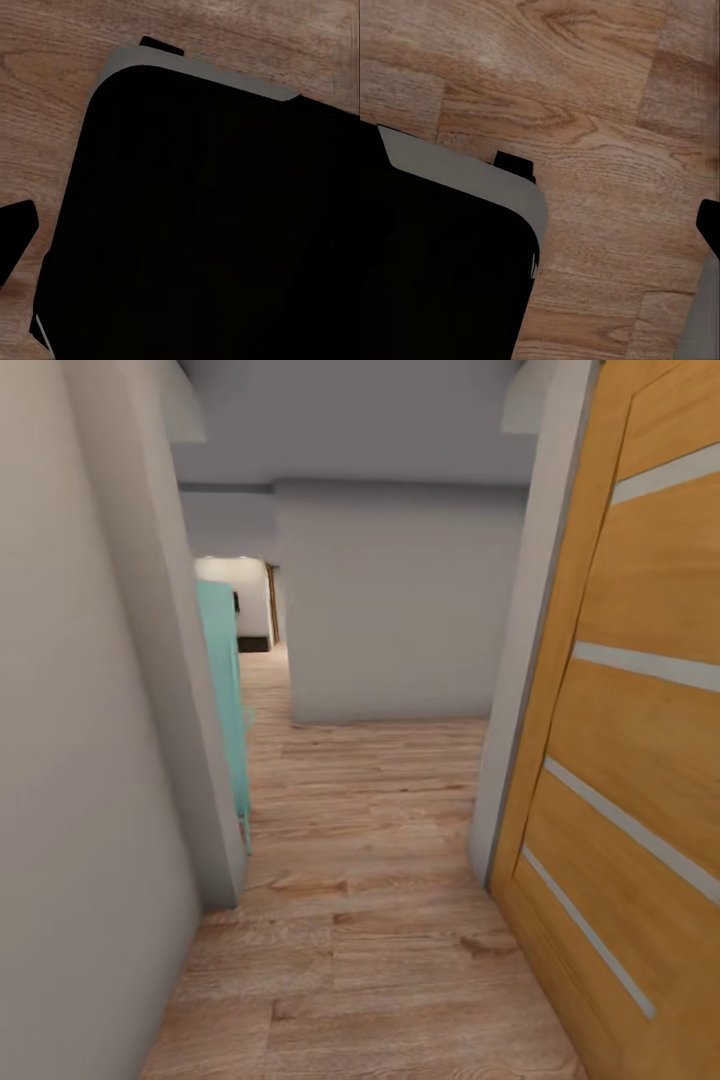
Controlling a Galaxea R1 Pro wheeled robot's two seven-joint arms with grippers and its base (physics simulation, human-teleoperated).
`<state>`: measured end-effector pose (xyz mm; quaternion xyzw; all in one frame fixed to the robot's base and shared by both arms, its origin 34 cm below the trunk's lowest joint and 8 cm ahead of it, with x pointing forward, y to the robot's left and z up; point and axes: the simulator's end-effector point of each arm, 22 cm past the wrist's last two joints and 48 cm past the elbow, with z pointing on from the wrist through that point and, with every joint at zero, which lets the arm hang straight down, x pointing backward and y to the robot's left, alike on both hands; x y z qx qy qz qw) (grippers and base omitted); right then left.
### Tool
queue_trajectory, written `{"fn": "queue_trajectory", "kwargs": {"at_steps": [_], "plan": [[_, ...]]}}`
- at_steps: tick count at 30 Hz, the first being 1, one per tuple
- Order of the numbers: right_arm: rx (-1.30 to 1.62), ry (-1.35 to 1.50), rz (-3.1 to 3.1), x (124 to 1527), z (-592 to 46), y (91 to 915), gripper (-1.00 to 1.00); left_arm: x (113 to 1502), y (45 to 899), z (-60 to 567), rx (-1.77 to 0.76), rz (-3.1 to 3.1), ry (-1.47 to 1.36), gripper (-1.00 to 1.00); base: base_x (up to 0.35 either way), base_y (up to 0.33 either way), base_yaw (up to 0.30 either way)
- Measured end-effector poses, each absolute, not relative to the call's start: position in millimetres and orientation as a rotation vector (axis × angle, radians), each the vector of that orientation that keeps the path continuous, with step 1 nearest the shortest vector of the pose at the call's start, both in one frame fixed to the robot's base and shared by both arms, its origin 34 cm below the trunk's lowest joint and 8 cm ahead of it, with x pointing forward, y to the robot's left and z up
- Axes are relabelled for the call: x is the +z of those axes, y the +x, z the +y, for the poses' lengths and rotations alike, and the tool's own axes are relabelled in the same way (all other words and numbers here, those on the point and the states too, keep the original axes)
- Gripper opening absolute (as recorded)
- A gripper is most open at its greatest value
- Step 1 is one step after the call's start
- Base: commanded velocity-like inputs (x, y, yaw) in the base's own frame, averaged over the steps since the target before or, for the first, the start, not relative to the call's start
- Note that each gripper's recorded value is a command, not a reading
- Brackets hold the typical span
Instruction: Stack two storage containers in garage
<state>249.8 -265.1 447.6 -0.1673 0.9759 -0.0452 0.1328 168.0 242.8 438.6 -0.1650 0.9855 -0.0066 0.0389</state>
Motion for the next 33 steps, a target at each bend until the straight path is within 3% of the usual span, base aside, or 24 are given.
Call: {"fn": "queue_trajectory", "kwargs": {"at_steps": [11, 23, 33], "plan": [[-0.136, -0.489, 2.824, 448.1, -266.9, 251.2, 1.00, 438.5, 167.3, 243.8, -0.019, 3.024, -0.509, 1.00, 0.308, -0.152, 0.000], [-0.137, -0.490, 2.823, 448.1, -263.9, 251.5, 1.00, 438.4, 165.5, 245.7, -0.015, 3.030, -0.512, 1.00, 0.321, -0.007, 0.000], [-0.139, -0.490, 2.822, 448.2, -265.0, 251.7, 1.00, 438.4, 164.9, 245.9, -0.014, 3.030, -0.514, 1.00, 0.323, 0.000, 0.172]]}}
